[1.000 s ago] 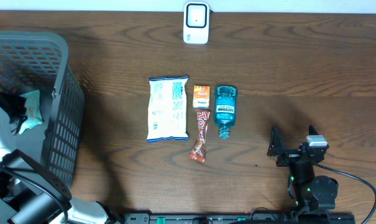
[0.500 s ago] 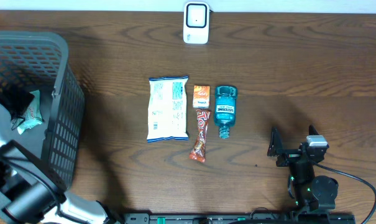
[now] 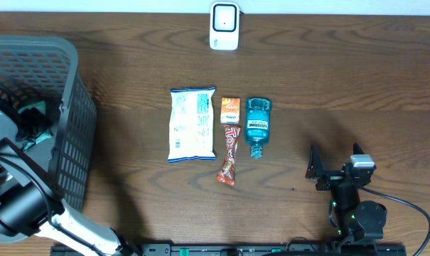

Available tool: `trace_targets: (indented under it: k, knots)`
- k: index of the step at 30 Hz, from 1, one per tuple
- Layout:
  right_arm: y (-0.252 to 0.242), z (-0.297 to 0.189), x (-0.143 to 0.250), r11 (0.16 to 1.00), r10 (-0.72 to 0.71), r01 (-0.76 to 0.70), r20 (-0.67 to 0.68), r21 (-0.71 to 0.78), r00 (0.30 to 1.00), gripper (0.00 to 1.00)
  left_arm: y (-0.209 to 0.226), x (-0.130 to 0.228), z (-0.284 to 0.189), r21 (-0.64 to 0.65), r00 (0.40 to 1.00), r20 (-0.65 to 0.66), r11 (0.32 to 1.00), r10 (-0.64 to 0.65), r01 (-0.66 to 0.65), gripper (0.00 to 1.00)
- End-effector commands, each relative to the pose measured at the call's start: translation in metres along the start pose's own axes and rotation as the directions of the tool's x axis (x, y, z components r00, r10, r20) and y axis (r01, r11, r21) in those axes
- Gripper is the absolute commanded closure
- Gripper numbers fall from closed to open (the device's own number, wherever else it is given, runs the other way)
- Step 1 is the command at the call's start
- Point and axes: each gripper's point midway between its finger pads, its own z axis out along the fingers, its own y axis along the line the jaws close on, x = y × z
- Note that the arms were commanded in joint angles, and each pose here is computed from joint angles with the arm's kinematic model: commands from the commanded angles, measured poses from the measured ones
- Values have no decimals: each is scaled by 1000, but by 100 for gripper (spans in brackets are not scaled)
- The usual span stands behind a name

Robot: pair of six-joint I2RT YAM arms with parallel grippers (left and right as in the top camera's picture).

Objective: Scan the item barcode
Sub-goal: 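Return the left gripper into the basket and grasp the mint-green wipes pack, then carry the wipes pack out and set it right of the mouthwash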

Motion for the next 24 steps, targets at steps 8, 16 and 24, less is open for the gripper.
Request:
trace_targets:
  k: [8, 16, 24]
  knots:
    - [2, 0, 1, 1000, 11, -11, -1, -6, 1000, 1, -7, 33, 7, 46, 988, -140, 996, -64, 71, 64]
    - [2, 0, 1, 1000, 11, -11, 0, -6, 1000, 1, -16, 10, -53, 102, 986, -30, 981, -166, 168, 67]
    - [2, 0, 1, 1000, 11, -11, -1, -6, 1000, 1, -61, -19, -189, 430, 940, 164, 879, -299, 204, 68]
